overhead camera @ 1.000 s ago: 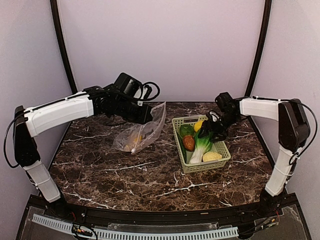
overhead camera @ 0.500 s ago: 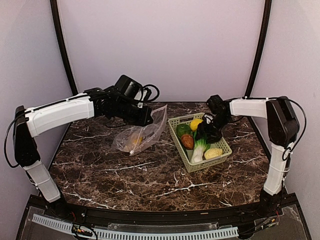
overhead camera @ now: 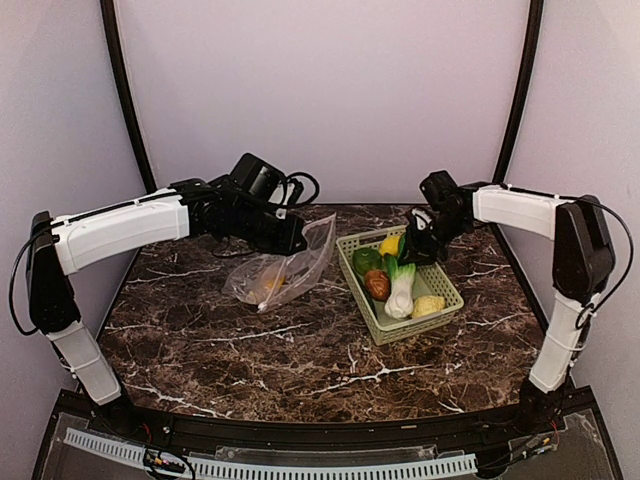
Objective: Place the food in the zip-top bag and seal the zipper
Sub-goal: Pick up the fake vegetable from the bin, then place the fake vegetable in the zipper food storage bag.
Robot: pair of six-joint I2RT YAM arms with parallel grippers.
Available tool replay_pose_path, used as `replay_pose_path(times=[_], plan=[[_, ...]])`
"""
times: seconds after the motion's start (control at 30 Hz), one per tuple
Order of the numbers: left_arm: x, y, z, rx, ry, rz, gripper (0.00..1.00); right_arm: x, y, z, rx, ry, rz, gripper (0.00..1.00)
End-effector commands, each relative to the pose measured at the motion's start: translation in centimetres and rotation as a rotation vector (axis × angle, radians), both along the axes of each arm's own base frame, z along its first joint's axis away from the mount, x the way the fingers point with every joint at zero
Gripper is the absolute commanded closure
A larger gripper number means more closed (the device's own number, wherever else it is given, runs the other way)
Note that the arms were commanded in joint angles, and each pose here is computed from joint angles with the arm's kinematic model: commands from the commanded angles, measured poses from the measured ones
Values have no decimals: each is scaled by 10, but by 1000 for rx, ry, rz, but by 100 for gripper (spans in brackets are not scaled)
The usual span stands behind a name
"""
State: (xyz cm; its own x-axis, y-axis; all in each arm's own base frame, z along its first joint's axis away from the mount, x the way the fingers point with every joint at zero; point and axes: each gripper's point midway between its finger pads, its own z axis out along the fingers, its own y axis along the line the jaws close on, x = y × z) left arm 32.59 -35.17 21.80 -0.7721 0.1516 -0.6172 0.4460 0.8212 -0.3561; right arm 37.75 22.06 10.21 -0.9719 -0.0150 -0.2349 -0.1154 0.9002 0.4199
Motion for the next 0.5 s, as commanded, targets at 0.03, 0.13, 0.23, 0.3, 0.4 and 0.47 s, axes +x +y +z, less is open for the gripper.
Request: replay_pose_path(times=[0.03, 0.13, 0.23, 0.3, 0.4, 0.47], plan=[[2, -7, 10, -59, -3, 14, 99, 17, 4, 98, 99, -310, 79, 90], [5, -11, 12, -86, 5, 32, 99, 17, 10, 139, 152, -472, 152, 95], [7, -17, 13, -119, 17, 41, 99, 12, 18, 182, 228, -650, 229, 100], [9, -20, 14, -135, 21, 47, 99, 6, 25, 210, 288, -764, 288, 100], [11, -21, 14, -152, 25, 62, 99, -2, 38, 248, 369, -866, 388, 100], [12, -23, 15, -177, 37, 82, 99, -2, 42, 268, 391, -920, 417, 100]])
